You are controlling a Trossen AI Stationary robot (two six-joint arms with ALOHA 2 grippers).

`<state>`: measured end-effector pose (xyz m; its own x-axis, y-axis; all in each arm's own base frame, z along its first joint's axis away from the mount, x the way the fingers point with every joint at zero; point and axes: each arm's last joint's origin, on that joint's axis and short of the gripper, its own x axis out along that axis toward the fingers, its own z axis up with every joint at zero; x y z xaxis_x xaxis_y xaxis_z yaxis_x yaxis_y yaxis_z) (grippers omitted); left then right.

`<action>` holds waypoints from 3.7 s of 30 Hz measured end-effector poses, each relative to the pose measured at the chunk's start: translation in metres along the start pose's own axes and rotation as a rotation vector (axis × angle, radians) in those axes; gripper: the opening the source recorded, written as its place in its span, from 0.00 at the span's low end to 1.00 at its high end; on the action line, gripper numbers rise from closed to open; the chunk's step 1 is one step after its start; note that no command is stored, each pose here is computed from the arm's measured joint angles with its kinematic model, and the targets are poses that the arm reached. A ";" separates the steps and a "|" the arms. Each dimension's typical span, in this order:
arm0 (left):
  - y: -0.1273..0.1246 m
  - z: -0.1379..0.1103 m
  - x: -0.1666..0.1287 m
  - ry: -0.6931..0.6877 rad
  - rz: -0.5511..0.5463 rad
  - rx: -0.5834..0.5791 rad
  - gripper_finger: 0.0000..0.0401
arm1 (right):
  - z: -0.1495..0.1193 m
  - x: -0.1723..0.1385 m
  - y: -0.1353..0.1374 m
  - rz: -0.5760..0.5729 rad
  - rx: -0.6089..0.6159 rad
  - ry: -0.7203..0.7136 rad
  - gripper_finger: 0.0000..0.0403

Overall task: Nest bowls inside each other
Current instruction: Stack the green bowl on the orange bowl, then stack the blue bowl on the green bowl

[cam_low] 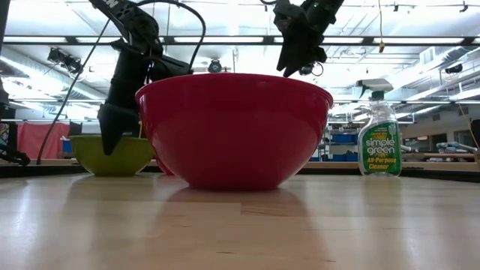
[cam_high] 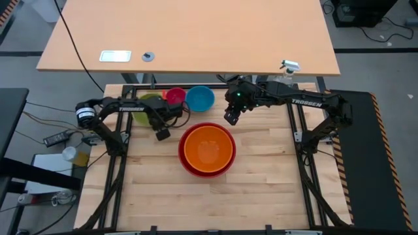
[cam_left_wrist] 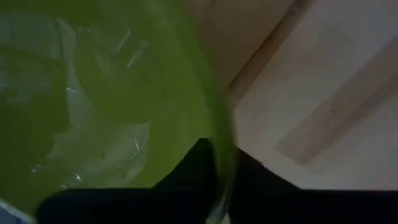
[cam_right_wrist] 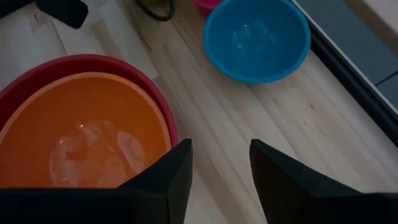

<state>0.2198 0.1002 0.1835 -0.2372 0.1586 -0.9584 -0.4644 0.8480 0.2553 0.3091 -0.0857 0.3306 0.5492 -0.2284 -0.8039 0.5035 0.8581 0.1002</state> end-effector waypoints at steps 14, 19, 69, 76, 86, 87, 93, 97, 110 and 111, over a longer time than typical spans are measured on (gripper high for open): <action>0.010 -0.041 -0.051 -0.122 -0.100 -0.162 0.03 | -0.003 0.000 0.000 0.020 -0.034 0.030 0.42; 0.003 -0.057 -0.090 -0.283 -0.138 -0.113 0.03 | -0.003 0.000 -0.002 0.013 -0.043 0.039 0.42; -0.191 0.025 -0.160 -0.556 -0.350 0.619 0.56 | -0.016 -0.081 -0.053 -0.082 0.082 -0.078 0.42; -0.158 -0.003 -0.188 -0.754 -0.342 0.510 0.59 | -0.023 -0.056 -0.053 -0.022 0.109 -0.072 0.42; -0.089 -0.041 -0.169 -0.957 -0.506 0.095 0.49 | -0.008 0.020 -0.050 0.068 0.139 -0.052 0.42; -0.082 -0.046 -0.170 -0.993 -0.518 0.049 0.48 | -0.008 0.031 -0.050 0.067 0.147 -0.037 0.42; -0.054 -0.074 -0.153 -1.095 -0.521 -0.162 0.48 | 0.000 0.083 -0.064 0.039 0.263 -0.032 0.42; -0.050 -0.088 -0.133 -1.095 -0.591 -0.247 0.48 | 0.003 0.112 -0.079 0.028 0.323 -0.052 0.42; -0.045 -0.096 -0.122 -1.085 -0.638 -0.319 0.48 | 0.034 0.173 -0.122 0.020 0.466 -0.068 0.50; -0.045 -0.096 -0.122 -1.085 -0.637 -0.320 0.48 | 0.037 0.178 -0.126 0.014 0.466 -0.054 0.51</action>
<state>0.1882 -0.0057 0.3010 0.8372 0.2283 -0.4969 -0.4567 0.7916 -0.4059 0.3679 -0.2509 0.1968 0.5857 -0.2531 -0.7700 0.7352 0.5659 0.3732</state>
